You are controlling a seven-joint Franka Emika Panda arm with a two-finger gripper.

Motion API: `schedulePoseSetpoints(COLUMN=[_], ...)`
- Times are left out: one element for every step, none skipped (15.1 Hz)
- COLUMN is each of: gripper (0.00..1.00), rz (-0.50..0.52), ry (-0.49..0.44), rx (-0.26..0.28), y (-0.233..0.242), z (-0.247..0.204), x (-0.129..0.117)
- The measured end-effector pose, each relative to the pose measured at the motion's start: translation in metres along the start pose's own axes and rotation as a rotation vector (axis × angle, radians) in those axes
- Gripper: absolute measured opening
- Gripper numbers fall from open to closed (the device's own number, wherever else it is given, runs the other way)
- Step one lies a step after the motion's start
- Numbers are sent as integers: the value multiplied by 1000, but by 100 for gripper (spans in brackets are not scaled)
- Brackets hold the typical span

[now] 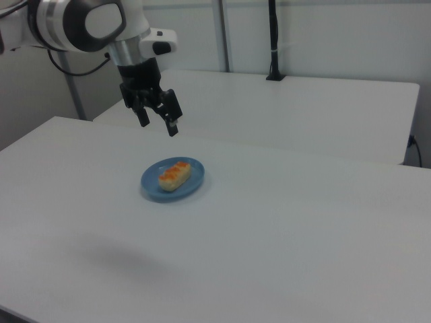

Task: Put the bread on a plate

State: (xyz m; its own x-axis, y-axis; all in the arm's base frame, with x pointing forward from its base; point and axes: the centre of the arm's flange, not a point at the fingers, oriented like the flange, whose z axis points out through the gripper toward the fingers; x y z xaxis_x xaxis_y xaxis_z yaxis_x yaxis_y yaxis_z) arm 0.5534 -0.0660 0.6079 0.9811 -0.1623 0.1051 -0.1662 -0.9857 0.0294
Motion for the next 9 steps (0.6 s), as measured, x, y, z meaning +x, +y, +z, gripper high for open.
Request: schedulePoseSetpoints(gripper=[100,100,100,100,100,100,100,100,100], rz=[-39,-68,-86,-98,-102,-103,-104,-104,-104], ry=[-1,-1,-1,-1,-1,-1,-2,-3,-8], rx=[-1,-2,-2,-2,-2,-2,-2,-2,-2], y=[4,7,9,9,9,9,8,8,8], z=[1,2,2,2,1,2,2,2,2], x=[1,1,1,1,1,1,1,1,0])
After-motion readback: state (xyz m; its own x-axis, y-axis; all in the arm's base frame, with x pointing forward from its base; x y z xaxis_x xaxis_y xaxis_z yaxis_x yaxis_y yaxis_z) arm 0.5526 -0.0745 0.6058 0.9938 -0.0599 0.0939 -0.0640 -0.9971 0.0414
